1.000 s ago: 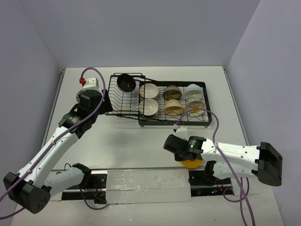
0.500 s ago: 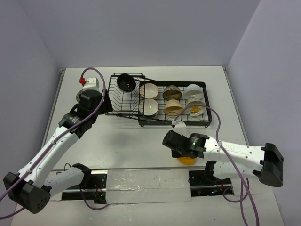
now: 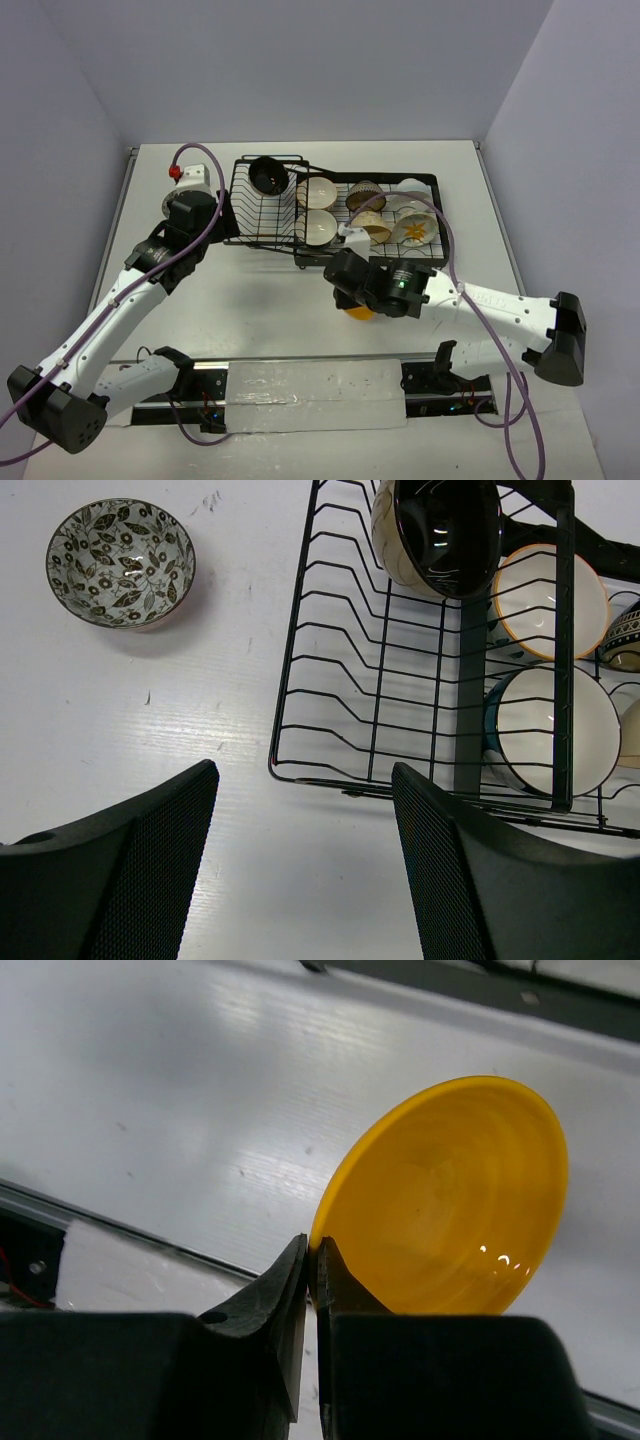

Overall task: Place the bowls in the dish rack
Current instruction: Place the bowl in the dish rack.

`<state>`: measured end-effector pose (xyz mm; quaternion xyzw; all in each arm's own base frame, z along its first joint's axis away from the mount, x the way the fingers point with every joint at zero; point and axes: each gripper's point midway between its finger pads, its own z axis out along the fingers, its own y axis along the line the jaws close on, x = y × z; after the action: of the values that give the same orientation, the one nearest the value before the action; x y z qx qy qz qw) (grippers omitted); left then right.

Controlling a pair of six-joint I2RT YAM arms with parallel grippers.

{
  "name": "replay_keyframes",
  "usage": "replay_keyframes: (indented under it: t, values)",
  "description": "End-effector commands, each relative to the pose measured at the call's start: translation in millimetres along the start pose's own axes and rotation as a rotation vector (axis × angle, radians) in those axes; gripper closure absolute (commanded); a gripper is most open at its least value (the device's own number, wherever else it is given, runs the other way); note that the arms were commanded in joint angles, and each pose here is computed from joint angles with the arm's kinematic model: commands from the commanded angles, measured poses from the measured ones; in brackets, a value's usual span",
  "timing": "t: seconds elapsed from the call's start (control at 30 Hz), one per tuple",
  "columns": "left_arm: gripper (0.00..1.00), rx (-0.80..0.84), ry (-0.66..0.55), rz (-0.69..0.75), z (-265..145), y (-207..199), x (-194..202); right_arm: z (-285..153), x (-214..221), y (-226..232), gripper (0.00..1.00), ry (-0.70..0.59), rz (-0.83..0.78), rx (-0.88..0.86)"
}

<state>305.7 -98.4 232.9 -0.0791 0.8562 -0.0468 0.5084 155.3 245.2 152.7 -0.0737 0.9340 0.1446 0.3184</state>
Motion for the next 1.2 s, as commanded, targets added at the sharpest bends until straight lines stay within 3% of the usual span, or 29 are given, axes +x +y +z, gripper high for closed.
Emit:
replay_keyframes:
  t: [0.0, 0.37, 0.6, 0.83, 1.17]
  values:
    - [0.24, -0.002, -0.037, -0.003, -2, 0, -8, -12, -58, 37, 1.00, -0.174, -0.008, -0.083]
    - [0.25, -0.006, -0.027, -0.001, 0, 0, -4, -32, -174, 69, 1.00, -0.381, 0.007, -0.206]
    - [0.25, -0.012, -0.017, 0.006, 3, -1, -1, -16, -231, 84, 1.00, -0.420, -0.021, -0.248]
    - [0.25, -0.002, -0.005, 0.009, 5, -4, 2, 22, -260, 118, 1.00, -0.409, -0.054, -0.309]
    - [0.25, 0.002, -0.002, 0.015, 6, -7, 5, 84, -254, 154, 1.00, -0.377, -0.127, -0.336]
